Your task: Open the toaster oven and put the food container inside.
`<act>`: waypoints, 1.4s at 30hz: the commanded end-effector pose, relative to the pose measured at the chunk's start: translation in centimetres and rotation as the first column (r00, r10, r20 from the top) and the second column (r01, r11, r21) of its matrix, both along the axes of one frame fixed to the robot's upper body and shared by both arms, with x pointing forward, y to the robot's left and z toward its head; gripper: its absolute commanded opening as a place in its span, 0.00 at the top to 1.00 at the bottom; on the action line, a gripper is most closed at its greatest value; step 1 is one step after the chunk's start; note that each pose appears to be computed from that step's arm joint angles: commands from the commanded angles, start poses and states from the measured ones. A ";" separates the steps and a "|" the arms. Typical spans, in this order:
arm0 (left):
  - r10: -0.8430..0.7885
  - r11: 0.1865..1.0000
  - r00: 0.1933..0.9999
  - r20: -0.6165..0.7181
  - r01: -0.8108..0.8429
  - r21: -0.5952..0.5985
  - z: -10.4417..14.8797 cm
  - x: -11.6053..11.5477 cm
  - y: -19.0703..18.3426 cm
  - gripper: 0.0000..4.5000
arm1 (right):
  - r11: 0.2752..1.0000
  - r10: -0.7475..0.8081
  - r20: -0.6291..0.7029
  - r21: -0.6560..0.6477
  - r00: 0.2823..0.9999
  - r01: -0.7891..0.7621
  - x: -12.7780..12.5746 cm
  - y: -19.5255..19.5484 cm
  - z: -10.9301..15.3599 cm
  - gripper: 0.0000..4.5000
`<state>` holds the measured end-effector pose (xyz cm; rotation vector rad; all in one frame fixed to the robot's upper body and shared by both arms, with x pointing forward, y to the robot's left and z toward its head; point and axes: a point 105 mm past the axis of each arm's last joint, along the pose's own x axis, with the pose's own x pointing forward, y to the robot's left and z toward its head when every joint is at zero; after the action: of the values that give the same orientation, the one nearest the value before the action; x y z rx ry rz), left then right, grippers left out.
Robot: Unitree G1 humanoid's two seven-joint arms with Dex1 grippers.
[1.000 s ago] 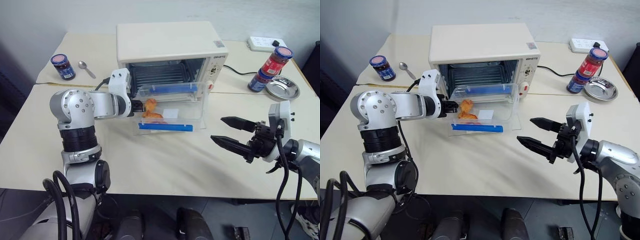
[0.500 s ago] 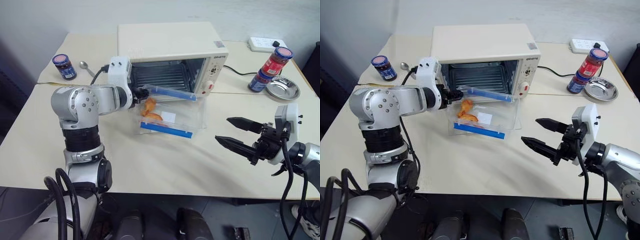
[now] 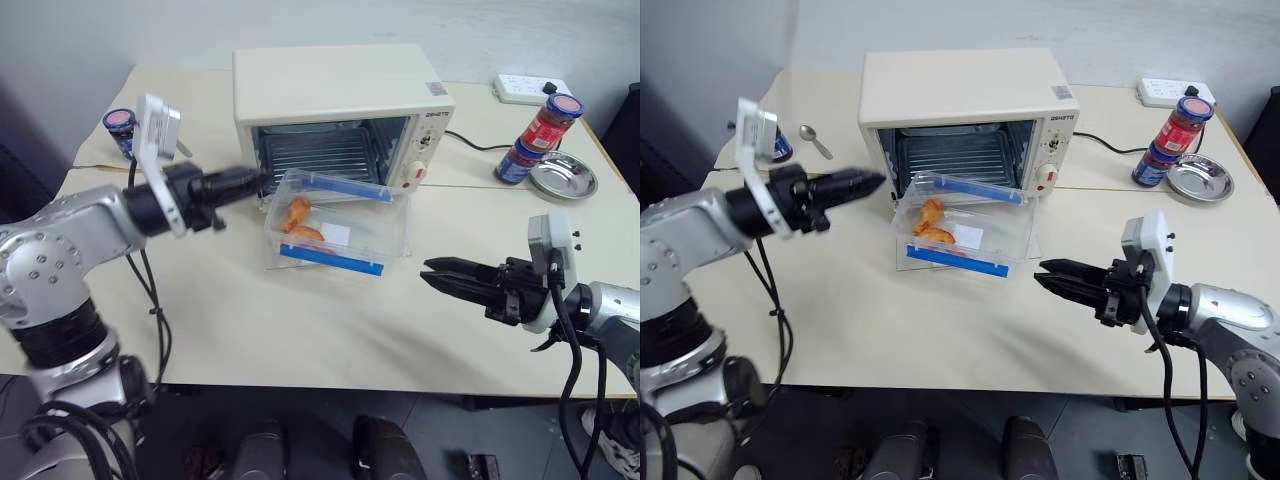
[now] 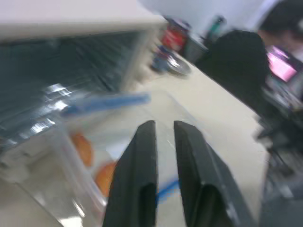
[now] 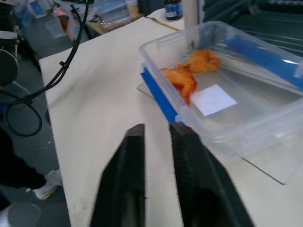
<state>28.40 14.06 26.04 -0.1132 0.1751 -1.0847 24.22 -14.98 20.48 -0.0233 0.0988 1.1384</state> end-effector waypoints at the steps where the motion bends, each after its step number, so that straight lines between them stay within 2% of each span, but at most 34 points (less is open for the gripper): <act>1: -0.170 0.984 0.984 0.055 0.167 0.066 -0.4 -2.0 -1.0 1.00 | 0.998 0.061 0.009 -0.024 0.998 -0.061 -0.1 0.7 -0.1 0.99; 5: -0.206 0.948 0.978 0.020 0.194 0.252 -4.2 -1.2 -1.0 1.00 | 0.995 0.041 0.000 -0.094 0.999 -0.040 2.2 1.0 -2.0 0.99; 13: -0.210 0.937 0.977 0.036 0.191 0.293 -6.8 1.4 -2.4 1.00 | 0.987 -0.018 0.065 -0.158 0.998 0.028 6.5 1.0 -2.8 0.99; 14: -0.181 0.944 0.981 0.064 0.155 0.292 -7.0 2.3 -2.8 1.00 | 0.987 -0.041 0.080 -0.155 0.996 0.053 7.3 1.1 -2.8 0.99; 17: -0.117 0.965 0.985 0.125 0.083 0.248 -6.6 4.1 -4.5 1.00 | 0.985 -0.094 0.121 -0.133 0.988 0.110 9.1 1.6 -2.5 0.99; 20: -0.072 0.971 0.985 0.159 0.032 0.238 -6.7 5.0 -5.0 1.00 | 0.980 -0.137 0.163 -0.119 0.977 0.158 10.3 2.2 -2.2 0.99; 34: 0.072 0.973 0.977 0.202 -0.114 0.203 -6.5 7.5 -4.4 1.00 | 0.967 -0.228 0.225 -0.059 0.947 0.246 13.0 4.6 -1.7 0.99; 37: 0.133 0.965 0.960 0.245 -0.182 0.187 -5.7 9.4 -4.0 1.00 | 0.949 -0.304 0.251 0.001 0.919 0.314 14.8 4.9 -0.4 0.99; 42: 0.360 0.917 0.879 0.313 -0.395 0.053 -2.1 13.9 -2.6 1.00 | 0.876 -0.482 0.264 0.146 0.836 0.459 18.1 5.0 2.4 0.99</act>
<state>41.33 10.07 21.74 0.1228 0.0322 -0.7746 41.81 -9.03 21.23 -0.1110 -0.1301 0.6944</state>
